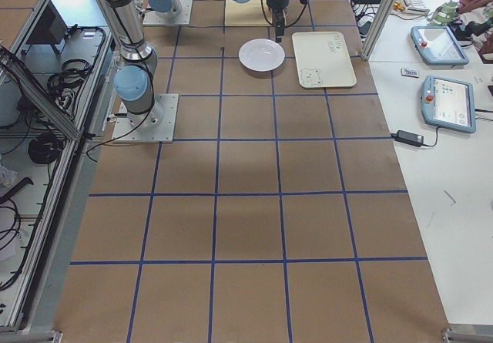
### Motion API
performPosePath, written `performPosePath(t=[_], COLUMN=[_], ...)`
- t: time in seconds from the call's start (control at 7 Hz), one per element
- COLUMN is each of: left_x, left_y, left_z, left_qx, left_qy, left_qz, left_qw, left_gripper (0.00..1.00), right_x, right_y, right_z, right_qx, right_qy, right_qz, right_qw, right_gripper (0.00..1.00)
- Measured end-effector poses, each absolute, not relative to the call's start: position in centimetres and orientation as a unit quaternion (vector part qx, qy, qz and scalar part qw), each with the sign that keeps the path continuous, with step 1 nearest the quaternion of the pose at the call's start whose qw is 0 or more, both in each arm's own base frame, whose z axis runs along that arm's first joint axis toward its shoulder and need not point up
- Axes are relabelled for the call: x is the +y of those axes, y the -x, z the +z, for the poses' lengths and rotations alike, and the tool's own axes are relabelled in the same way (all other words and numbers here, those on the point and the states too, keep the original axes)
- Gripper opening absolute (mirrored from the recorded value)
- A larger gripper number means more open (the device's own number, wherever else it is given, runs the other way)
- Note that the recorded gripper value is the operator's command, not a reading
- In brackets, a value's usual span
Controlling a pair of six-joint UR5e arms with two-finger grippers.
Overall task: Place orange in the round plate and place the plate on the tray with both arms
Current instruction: 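Carry the orange with the left gripper over the white plate and lower it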
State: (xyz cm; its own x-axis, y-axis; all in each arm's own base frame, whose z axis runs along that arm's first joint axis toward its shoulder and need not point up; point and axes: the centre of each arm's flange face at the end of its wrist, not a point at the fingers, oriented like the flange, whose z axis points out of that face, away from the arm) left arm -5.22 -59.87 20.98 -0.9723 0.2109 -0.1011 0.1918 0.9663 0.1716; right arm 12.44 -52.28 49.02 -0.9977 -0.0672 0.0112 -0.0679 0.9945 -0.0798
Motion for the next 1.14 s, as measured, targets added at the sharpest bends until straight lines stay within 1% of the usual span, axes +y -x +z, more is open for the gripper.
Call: performPosePath(t=[0.14, 0.29, 0.43, 0.71, 1.0, 1.14], left_x=[-60.2, -60.5, -60.6, -60.7, -59.9, -58.6], left_y=[5.3, 5.3, 5.3, 6.2, 11.5, 16.5], left_z=[20.8, 20.7, 20.7, 22.2, 24.6, 25.2], left_qx=[0.99, 0.99, 0.99, 0.993, 0.997, 0.996], left_qy=[-0.102, -0.102, -0.101, -0.087, -0.059, -0.045], left_qz=[0.079, 0.079, 0.077, 0.064, 0.051, 0.055], left_qw=[0.055, 0.053, 0.053, 0.046, -0.012, -0.049], left_gripper=[0.5, 0.28, 0.23, 0.22, 0.22, 0.22], right_x=[-52.3, -52.3, -52.3, -52.2, -52.2, -52.2], right_y=[-12.4, -12.5, -12.5, -12.4, -12.3, -12.3], right_z=[49.0, 49.0, 49.0, 49.1, 49.2, 49.2], right_qx=[-0.999, -0.999, -0.999, -0.999, -0.999, -0.999], right_qy=[-0.034, -0.034, -0.034, -0.033, -0.034, -0.034], right_qz=[0.04, 0.04, 0.04, 0.041, 0.041, 0.041], right_qw=[0.004, 0.003, 0.003, 0.004, 0.006, 0.007], right_gripper=[1.0, 1.0, 1.0, 1.0, 1.0, 1.0])
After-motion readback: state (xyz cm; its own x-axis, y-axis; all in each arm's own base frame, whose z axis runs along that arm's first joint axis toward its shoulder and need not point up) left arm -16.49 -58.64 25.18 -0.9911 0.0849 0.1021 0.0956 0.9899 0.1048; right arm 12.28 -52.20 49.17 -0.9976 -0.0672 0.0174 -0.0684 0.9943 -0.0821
